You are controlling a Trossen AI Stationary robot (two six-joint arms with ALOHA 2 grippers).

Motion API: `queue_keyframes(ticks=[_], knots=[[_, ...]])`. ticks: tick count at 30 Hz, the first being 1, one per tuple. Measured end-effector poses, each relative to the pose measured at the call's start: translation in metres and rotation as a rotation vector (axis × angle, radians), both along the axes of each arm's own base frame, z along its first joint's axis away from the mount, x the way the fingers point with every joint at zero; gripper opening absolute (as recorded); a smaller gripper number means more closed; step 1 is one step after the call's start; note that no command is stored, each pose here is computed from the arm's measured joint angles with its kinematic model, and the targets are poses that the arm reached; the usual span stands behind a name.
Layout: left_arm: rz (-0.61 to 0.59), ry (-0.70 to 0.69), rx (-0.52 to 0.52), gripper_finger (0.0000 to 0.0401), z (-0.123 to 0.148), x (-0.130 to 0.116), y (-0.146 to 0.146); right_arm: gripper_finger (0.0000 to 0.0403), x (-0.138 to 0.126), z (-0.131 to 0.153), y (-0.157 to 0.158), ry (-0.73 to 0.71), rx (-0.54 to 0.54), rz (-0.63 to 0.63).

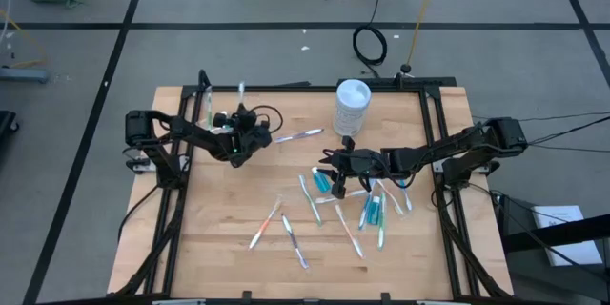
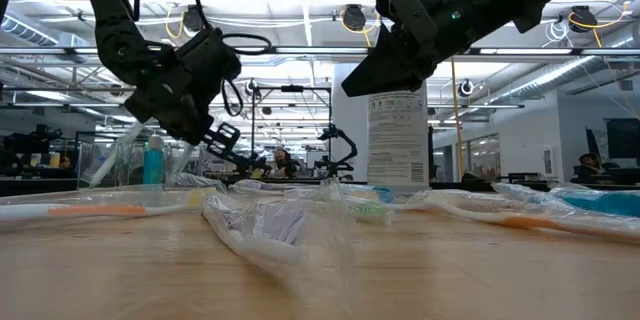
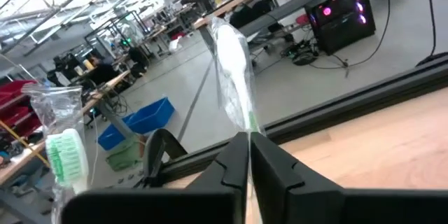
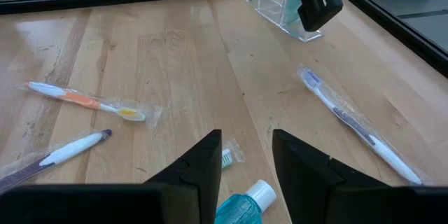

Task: Pick & Place toothbrushing station
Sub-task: Put the green toothbrush into the transparent organizer, then put the orange toothbrush into the transparent organizer

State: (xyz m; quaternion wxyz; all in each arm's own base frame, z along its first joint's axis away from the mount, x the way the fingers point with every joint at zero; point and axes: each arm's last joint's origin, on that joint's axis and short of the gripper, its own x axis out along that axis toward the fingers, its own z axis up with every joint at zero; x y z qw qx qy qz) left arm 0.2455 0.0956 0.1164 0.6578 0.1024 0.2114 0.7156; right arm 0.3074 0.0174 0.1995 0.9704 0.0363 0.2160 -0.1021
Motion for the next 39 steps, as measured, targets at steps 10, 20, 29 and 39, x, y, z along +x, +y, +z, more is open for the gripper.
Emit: queue_keyframes(ticks=[10,20,29,39], knots=[[-0.055,0.010,-0.048,0.0120,0.004,0.000,-0.001,0.0121,0.000,0.000,0.000,0.000,0.000,0.000],[-0.315,-0.248,-0.242,0.0169,0.055,-0.013,-0.011,0.0121,0.000,0.000,0.000,0.001,0.003,-0.001],[-0.807,-0.321,-0.505,0.0148,0.087,-0.020,-0.049,0.0121,0.000,0.000,0.000,0.001,0.003,-0.002],[-1.336,-0.322,-1.052,0.0134,0.076,-0.015,-0.127,0.0121,0.000,0.000,0.000,0.001,-0.009,0.003]])
